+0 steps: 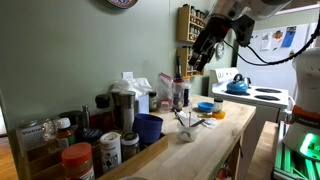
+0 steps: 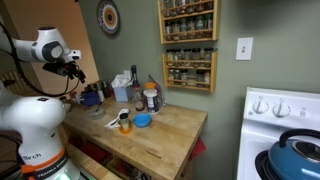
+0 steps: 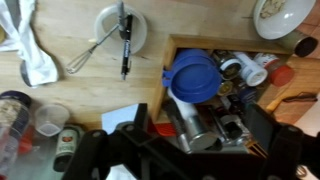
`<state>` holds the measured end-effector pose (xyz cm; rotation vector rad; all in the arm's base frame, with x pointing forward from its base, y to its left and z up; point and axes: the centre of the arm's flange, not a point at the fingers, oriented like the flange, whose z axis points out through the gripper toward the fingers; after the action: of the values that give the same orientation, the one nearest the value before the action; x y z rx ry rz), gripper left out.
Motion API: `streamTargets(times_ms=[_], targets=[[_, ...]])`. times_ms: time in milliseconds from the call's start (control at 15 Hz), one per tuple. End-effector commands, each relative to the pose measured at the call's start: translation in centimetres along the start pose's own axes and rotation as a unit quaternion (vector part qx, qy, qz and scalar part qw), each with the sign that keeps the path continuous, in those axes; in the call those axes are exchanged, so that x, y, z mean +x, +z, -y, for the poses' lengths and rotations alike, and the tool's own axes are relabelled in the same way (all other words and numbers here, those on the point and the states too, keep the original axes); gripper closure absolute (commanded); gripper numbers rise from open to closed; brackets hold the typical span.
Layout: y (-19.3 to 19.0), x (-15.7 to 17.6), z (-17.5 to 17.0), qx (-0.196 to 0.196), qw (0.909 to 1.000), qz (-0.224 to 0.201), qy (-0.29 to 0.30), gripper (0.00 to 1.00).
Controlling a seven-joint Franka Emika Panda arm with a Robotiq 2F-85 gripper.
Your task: Remove the white container from the wooden tray and put it on the table
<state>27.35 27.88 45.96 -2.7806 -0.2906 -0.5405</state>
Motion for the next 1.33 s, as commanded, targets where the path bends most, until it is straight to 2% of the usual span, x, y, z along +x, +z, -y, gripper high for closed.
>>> streamTargets(times_ms=[0, 133, 200, 267, 533, 1267], targets=[[3.3, 1.2, 5.5, 0.03, 0.9964, 0.001, -0.079, 0.0], [5.1, 1.6, 7.1, 0.049, 0.9935, 0.011, -0.102, 0.0], [4.7, 1.6, 6.9, 0.077, 0.9918, 0.007, -0.102, 0.0], [2.8, 0.1, 6.3, 0.044, 0.9952, -0.003, -0.088, 0.0], [4.4, 1.3, 6.8, 0.059, 0.9935, 0.005, -0.097, 0.0], [4.3, 1.3, 7.0, 0.062, 0.9931, 0.004, -0.099, 0.0]])
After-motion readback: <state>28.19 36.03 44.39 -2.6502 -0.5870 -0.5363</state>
